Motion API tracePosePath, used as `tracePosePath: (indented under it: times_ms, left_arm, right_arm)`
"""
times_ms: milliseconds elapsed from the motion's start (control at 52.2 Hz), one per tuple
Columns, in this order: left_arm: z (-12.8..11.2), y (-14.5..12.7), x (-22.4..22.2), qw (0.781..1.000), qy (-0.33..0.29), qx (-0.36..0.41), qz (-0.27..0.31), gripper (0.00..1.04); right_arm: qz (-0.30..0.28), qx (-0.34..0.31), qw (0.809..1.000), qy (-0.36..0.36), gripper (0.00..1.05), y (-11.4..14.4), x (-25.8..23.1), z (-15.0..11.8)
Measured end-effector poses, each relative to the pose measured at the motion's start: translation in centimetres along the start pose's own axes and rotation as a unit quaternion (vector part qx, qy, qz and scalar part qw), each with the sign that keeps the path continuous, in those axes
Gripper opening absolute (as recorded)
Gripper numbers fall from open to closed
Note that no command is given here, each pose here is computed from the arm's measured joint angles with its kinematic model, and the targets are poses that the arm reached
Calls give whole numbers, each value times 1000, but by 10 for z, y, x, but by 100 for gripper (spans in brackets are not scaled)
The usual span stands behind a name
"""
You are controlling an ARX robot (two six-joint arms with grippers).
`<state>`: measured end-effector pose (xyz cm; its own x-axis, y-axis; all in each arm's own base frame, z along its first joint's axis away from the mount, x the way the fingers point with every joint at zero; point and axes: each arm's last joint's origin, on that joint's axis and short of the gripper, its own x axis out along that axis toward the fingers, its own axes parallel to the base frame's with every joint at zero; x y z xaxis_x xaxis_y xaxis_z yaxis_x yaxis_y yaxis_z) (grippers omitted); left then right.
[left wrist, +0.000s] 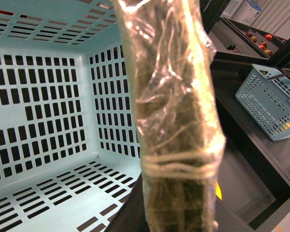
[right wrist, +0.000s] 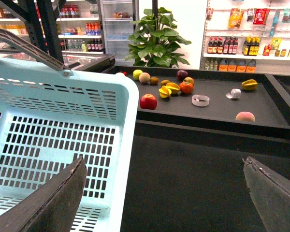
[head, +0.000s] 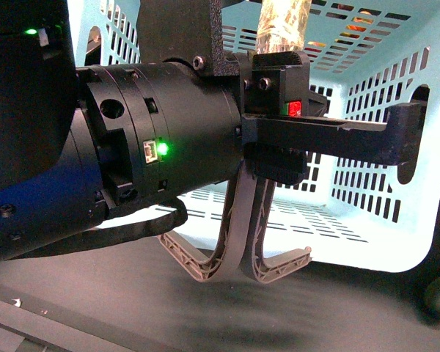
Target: Pick mango with right arm and hold basket with left
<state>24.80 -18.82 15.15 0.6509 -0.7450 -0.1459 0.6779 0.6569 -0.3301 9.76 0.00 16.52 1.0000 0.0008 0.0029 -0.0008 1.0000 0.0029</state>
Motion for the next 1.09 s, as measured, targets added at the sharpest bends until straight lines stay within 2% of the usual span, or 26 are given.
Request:
tracePosePath:
  times_ms: [191,249,325,383,632,785,1091]
  left_arm:
    - [0,0,0,1000,0,0,0,8]
    - [0,0,0,1000,0,0,0,8]
    - [0,0,0,1000,1,0,-1,8]
    - [0,0,0,1000,1,0,-1,8]
    - [0,0,0,1000,1,0,-2,8]
    - [0,0,0,1000,1,0,-2,8]
    - [0,0,0,1000,1,0,-3,8]
  right_arm:
    - [-8,-3,1000,0,97,0,0,0]
    - [-113,-25,993,-8,97,-1,4,3]
    - [-197,-35,980,4,97,-5,9,3]
    - [-231,-39,972,17,97,-11,15,1]
    - [-236,-45,966,96,97,-37,49,-13]
    - [-229,-35,959,163,97,-55,72,-36]
    - [-221,-27,934,281,97,-79,98,-106]
